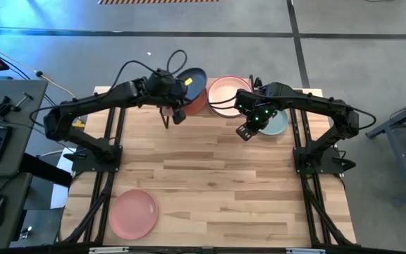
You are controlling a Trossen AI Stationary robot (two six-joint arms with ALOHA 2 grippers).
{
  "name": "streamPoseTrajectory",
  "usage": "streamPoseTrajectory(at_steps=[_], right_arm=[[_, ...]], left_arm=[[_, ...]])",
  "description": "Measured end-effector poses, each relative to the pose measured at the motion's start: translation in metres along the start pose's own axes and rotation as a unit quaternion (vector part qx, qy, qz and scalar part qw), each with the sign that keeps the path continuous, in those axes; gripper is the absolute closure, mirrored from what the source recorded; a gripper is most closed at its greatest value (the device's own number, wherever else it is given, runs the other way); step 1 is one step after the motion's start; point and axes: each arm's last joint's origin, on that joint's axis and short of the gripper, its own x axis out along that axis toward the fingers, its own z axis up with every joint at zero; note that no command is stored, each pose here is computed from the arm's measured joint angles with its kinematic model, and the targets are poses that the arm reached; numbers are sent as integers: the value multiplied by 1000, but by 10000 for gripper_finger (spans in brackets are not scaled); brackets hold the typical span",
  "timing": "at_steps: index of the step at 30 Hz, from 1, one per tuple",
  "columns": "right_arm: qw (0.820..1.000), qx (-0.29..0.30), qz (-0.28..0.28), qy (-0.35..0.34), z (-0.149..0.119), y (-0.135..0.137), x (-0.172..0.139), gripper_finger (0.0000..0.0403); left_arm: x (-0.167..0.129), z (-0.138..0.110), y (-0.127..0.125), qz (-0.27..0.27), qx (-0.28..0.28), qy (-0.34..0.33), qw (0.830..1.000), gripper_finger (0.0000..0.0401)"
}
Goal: Place and stack plates onto a shelf
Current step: Stack the black plate on top of the orange plate on the shelf
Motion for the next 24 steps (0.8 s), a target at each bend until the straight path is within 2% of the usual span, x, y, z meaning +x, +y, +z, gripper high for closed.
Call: streamPoseTrajectory(at_steps=[14,24], right_arm=[[1000,0,0,0,0,0,0,311],[1000,4,0,-1,0,0,0,311]], left_arm=[[7,-11,-6,13,6,64,998,399],[7,-11,-5,29,6,66,997,381]])
